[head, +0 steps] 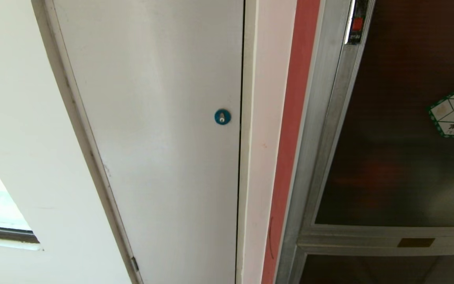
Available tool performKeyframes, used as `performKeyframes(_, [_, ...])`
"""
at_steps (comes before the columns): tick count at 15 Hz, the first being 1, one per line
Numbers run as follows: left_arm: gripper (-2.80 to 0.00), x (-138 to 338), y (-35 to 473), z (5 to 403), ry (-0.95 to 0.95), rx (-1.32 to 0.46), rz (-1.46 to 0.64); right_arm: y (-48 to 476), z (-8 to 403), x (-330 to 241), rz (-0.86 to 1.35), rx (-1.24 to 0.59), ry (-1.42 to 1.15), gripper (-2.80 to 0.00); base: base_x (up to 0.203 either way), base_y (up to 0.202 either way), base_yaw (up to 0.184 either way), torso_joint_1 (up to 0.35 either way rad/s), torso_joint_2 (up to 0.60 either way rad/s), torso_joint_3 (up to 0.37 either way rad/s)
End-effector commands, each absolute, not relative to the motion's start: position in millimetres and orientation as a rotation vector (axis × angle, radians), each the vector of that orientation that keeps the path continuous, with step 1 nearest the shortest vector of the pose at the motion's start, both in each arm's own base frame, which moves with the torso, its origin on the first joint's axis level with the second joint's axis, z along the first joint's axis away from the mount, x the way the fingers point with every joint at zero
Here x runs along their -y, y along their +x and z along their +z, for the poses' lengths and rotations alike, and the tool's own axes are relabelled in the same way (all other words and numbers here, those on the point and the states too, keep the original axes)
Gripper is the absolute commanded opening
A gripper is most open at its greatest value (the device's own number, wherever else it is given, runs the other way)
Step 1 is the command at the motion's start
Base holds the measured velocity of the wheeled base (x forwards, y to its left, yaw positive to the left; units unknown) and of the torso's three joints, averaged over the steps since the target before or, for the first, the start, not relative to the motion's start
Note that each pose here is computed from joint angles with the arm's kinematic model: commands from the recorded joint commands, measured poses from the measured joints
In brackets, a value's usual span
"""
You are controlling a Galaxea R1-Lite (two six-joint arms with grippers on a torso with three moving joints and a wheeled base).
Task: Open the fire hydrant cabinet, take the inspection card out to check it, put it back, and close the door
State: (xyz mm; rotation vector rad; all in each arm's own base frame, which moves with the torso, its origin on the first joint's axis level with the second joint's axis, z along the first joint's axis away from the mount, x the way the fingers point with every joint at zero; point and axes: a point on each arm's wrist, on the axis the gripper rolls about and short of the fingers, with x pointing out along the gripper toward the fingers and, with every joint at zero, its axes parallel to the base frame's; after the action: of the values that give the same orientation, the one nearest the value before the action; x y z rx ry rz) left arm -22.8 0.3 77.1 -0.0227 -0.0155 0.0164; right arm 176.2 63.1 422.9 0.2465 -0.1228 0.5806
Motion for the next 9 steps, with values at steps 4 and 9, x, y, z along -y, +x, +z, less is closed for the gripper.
performKeyframes(4, [-2.80, -0.3, -22.8, 77.1, -0.023, 0.016, 0.017, 59.1, 422.4, -24.8, 0.590, 0.295, 0.250, -2.80, 0.000, 0.000, 0.000, 0.000, 0.00, 0.000])
performKeyframes(9, [-2.80, -0.3, -22.8, 77.1, -0.023, 0.016, 0.017, -20.7, 391.8, -0.1, 0.478, 0.344, 0.239, -2.80, 0.000, 0.000, 0.000, 0.000, 0.00, 0.000])
